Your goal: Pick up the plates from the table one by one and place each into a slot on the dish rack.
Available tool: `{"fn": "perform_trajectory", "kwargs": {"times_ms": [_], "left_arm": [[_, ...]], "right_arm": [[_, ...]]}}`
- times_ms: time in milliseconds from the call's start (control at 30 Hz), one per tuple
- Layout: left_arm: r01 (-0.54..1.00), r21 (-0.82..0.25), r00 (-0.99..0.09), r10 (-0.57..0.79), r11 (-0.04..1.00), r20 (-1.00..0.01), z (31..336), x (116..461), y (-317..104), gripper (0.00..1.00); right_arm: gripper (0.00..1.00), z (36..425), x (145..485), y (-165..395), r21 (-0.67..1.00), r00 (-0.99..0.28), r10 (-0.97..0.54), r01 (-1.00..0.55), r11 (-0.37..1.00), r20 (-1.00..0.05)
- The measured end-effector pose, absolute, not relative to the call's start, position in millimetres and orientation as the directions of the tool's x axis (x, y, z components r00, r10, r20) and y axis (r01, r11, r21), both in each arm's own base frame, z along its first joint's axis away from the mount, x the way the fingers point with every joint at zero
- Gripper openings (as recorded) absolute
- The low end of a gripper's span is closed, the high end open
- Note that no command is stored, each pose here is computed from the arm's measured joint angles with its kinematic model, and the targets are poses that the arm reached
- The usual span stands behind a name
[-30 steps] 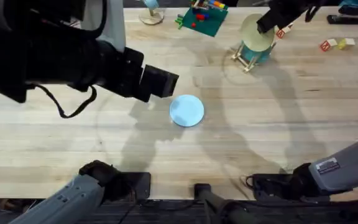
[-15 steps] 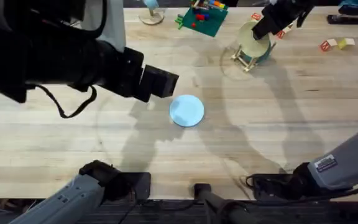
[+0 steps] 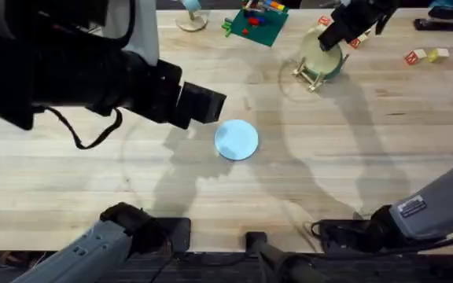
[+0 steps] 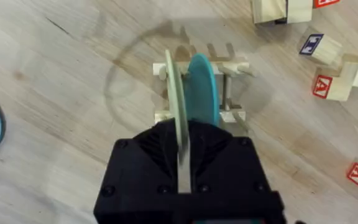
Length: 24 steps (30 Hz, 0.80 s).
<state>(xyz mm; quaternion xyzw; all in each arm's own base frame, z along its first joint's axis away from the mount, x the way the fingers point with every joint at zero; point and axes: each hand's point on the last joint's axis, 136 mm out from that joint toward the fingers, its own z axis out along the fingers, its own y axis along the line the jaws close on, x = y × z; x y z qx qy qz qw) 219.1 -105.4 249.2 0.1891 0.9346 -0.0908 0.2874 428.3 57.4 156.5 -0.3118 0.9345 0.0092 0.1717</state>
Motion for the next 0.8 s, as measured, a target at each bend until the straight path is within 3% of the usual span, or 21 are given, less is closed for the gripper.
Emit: {"fn": "perform_trajectory", "kwargs": {"times_ms": [667, 800], "left_arm": [[0.406, -0.061, -0.764, 0.301, 0.912, -0.571, 249.1, 219.2, -105.4, 0.994], [0.406, -0.061, -0.763, 0.301, 0.912, -0.571, 249.2, 219.2, -105.4, 0.994]], "right_arm": [[0.148, 157.5, 422.6, 56.8, -0.068, -0.777, -0.543, -0.553, 0.831, -0.317], [0.225, 177.5, 410.1, 55.6, -0.070, -0.781, -0.529, -0.539, 0.839, -0.332]]}}
